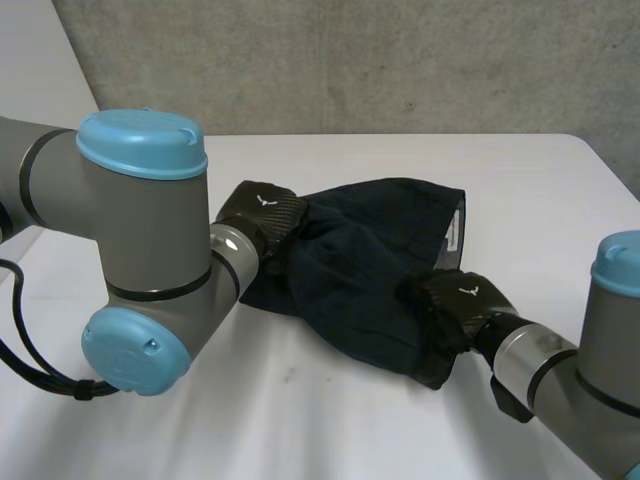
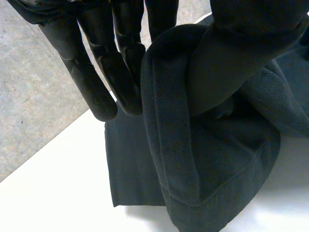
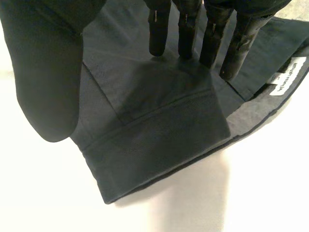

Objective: Fold the shorts.

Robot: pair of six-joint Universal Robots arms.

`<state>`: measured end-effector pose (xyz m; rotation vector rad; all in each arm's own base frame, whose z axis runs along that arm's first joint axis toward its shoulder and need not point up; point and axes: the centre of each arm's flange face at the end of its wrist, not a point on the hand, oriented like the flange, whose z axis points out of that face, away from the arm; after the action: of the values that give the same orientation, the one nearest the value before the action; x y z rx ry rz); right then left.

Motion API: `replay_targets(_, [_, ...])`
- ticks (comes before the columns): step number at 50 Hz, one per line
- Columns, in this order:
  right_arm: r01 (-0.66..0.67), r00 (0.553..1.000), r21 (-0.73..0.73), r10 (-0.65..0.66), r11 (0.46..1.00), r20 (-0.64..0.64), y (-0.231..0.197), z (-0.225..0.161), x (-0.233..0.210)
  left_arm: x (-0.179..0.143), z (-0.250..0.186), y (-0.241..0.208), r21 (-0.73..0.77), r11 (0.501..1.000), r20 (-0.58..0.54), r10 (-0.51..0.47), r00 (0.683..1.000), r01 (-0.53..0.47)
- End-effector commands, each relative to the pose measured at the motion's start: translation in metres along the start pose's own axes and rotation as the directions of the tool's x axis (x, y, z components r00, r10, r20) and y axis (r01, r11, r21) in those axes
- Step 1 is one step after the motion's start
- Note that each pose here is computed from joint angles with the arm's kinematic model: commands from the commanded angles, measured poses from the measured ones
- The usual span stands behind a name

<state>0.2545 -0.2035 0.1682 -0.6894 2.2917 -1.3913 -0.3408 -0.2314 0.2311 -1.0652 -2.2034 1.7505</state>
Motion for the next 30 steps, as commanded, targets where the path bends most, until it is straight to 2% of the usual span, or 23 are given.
replay_targets(1, [0.002,0.999,0.013,-0.003,1.0,0.05,0.017,0.016,-0.017,0.0,0.002,-0.003,0.007,1.0,0.017,-0.018,1.0,0.018])
replay_targets(5, [0.031,0.998,0.059,-0.035,0.998,0.059,0.022,0.024,-0.029,-0.003,0.002,-0.007,0.015,0.997,0.027,-0.075,0.997,0.075])
replay_targets(8, [0.048,0.999,0.074,-0.05,0.996,0.021,0.028,0.035,-0.029,-0.005,0.001,-0.013,0.024,0.993,0.029,-0.118,0.993,0.117])
replay_targets(14, [0.068,0.997,0.092,-0.066,0.993,-0.029,0.027,0.045,-0.032,-0.008,-0.002,-0.02,0.027,0.988,0.03,-0.154,0.988,0.153])
replay_targets(18, [0.085,0.995,0.139,-0.075,0.987,-0.072,0.009,0.046,-0.027,-0.009,-0.006,-0.021,0.014,0.989,0.028,-0.145,0.989,0.144])
replay_targets(21, [0.182,0.982,0.241,-0.166,0.953,-0.084,-0.03,0.03,-0.03,-0.013,-0.017,-0.026,0.004,0.991,0.029,-0.135,0.99,0.135])
replay_targets(22, [0.224,0.974,0.27,-0.206,0.936,-0.093,-0.043,0.022,-0.03,-0.016,-0.021,-0.029,0.006,0.991,0.033,-0.134,0.991,0.133])
replay_targets(23, [0.317,0.948,0.304,-0.297,0.898,-0.113,-0.066,0.006,-0.032,-0.02,-0.029,-0.036,0.013,0.992,0.035,-0.126,0.991,0.126])
replay_targets(25, [0.417,0.909,0.31,-0.392,0.854,-0.143,-0.084,-0.009,-0.03,-0.024,-0.038,-0.043,0.027,0.994,0.04,-0.106,0.994,0.105])
replay_targets(26, [0.461,0.887,0.302,-0.431,0.834,-0.164,-0.092,-0.015,-0.027,-0.027,-0.042,-0.047,0.033,0.996,0.045,-0.09,0.995,0.089])
replay_targets(27, [0.538,0.843,0.267,-0.501,0.8,-0.197,-0.102,-0.024,-0.02,-0.031,-0.052,-0.055,0.048,0.998,0.051,-0.045,0.998,0.042])
replay_targets(30, [0.613,0.788,0.215,-0.569,0.761,-0.233,-0.116,-0.032,-0.012,-0.036,-0.066,-0.066,0.072,0.997,0.062,0.032,0.998,-0.037])
